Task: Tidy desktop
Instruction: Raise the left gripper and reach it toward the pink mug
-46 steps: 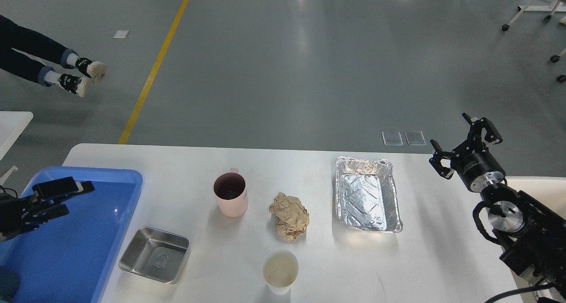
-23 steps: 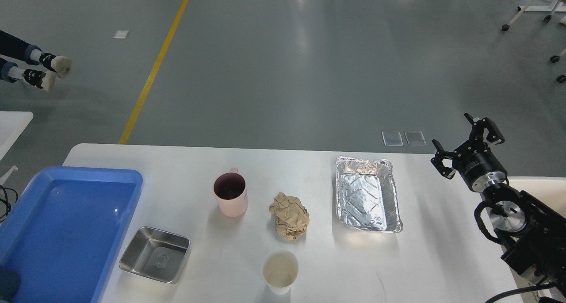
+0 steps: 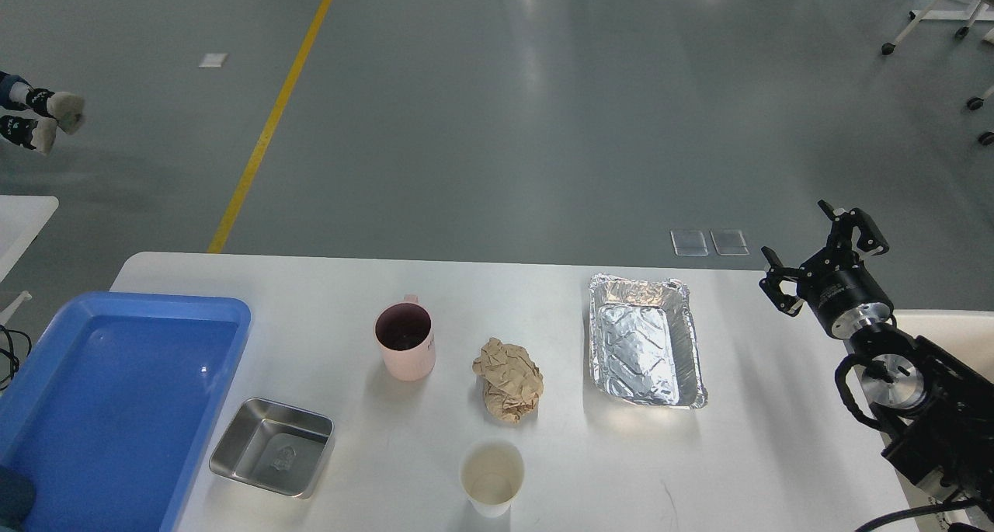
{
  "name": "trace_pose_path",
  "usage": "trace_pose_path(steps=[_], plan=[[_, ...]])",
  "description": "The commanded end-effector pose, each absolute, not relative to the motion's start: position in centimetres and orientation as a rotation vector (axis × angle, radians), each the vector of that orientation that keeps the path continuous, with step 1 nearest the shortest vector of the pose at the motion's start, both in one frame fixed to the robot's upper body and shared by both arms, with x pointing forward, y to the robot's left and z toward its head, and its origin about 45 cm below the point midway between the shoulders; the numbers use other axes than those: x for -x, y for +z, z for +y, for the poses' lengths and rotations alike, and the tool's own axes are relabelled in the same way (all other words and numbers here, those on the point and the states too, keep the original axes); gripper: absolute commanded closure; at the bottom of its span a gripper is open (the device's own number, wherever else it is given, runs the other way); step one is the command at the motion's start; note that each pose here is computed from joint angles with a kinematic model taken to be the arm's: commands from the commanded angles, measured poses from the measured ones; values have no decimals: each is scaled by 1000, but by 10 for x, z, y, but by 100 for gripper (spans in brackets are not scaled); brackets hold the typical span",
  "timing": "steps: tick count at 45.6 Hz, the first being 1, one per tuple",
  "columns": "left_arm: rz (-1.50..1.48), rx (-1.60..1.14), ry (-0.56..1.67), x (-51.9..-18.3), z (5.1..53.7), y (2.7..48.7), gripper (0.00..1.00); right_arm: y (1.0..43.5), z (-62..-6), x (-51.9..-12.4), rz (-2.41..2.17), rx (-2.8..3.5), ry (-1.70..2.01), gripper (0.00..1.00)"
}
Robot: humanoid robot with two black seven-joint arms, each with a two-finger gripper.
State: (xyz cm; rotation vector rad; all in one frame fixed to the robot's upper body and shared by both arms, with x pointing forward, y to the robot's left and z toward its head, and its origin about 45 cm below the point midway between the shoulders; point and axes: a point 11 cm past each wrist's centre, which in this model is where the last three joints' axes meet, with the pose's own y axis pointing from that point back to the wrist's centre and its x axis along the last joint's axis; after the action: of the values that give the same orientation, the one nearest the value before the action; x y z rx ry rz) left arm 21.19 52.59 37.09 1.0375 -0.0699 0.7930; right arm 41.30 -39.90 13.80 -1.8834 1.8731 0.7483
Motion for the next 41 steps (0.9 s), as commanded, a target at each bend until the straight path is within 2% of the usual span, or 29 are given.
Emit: trace_pose_path(steps=[1, 10, 24, 41], plan=[[-96, -992, 737, -237, 502, 348, 2, 137, -398, -412, 1874, 1882, 752, 0], [-240, -1003, 560, -296, 443, 308, 2, 137, -398, -413, 1871, 1884, 751, 0], [-246, -977, 490, -366, 360, 249, 2, 137, -402, -410, 1882, 1884, 749, 0], [-142, -1035, 452, -394, 283, 183, 2, 139, -405, -411, 1884, 1884, 739, 0]])
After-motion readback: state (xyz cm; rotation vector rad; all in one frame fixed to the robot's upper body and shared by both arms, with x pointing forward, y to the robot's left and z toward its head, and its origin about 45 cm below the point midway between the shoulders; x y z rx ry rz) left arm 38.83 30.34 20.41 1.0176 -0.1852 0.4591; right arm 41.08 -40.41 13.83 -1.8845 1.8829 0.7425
